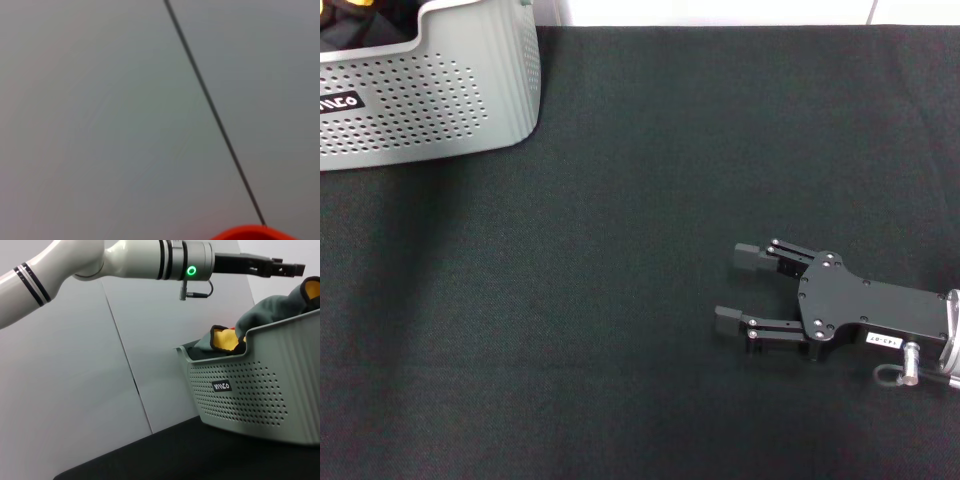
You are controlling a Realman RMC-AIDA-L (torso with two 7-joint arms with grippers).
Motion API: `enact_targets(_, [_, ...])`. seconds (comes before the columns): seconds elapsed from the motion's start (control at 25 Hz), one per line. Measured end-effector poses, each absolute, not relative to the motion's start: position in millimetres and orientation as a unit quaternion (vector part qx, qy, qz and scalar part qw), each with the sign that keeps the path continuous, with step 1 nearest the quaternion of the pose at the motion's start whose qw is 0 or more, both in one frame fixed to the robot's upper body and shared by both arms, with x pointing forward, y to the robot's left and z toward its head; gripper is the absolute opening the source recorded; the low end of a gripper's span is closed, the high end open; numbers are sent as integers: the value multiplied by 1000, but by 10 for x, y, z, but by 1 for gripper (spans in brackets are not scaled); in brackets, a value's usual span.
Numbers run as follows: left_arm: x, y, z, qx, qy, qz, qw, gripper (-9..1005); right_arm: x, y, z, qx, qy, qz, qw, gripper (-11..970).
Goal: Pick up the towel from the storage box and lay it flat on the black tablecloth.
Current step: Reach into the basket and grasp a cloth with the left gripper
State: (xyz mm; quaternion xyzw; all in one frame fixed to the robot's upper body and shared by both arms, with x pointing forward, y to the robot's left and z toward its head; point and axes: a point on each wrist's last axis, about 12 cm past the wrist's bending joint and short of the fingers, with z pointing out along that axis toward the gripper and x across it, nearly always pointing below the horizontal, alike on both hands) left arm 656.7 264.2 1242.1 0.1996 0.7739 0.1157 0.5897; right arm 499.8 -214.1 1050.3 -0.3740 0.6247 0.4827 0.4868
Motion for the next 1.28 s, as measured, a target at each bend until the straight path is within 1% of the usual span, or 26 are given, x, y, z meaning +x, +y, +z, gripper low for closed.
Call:
enact_targets(0.2, [6593, 2696, 12331, 191, 785, 109, 579, 801, 5033, -2113, 10518, -379, 623, 481, 487, 870])
enact_targets(0.52, [6688, 2609, 12326, 193, 783, 98, 584, 800, 5027, -2114, 10509, -380, 624, 480, 485, 869])
enact_targets(0.64, [6739, 2583, 12278, 196, 784, 97, 581, 800, 5008, -2129, 10492, -376, 628, 480, 484, 869])
enact_targets(0.92, [6791, 2647, 12162, 190, 794, 101, 569, 800, 4982, -2154, 10453, -368, 636, 480, 480, 869])
enact_targets(1.28, [6793, 2655, 12068, 198, 800, 104, 557, 674, 4993, -2148, 10459, -369, 635, 479, 480, 869])
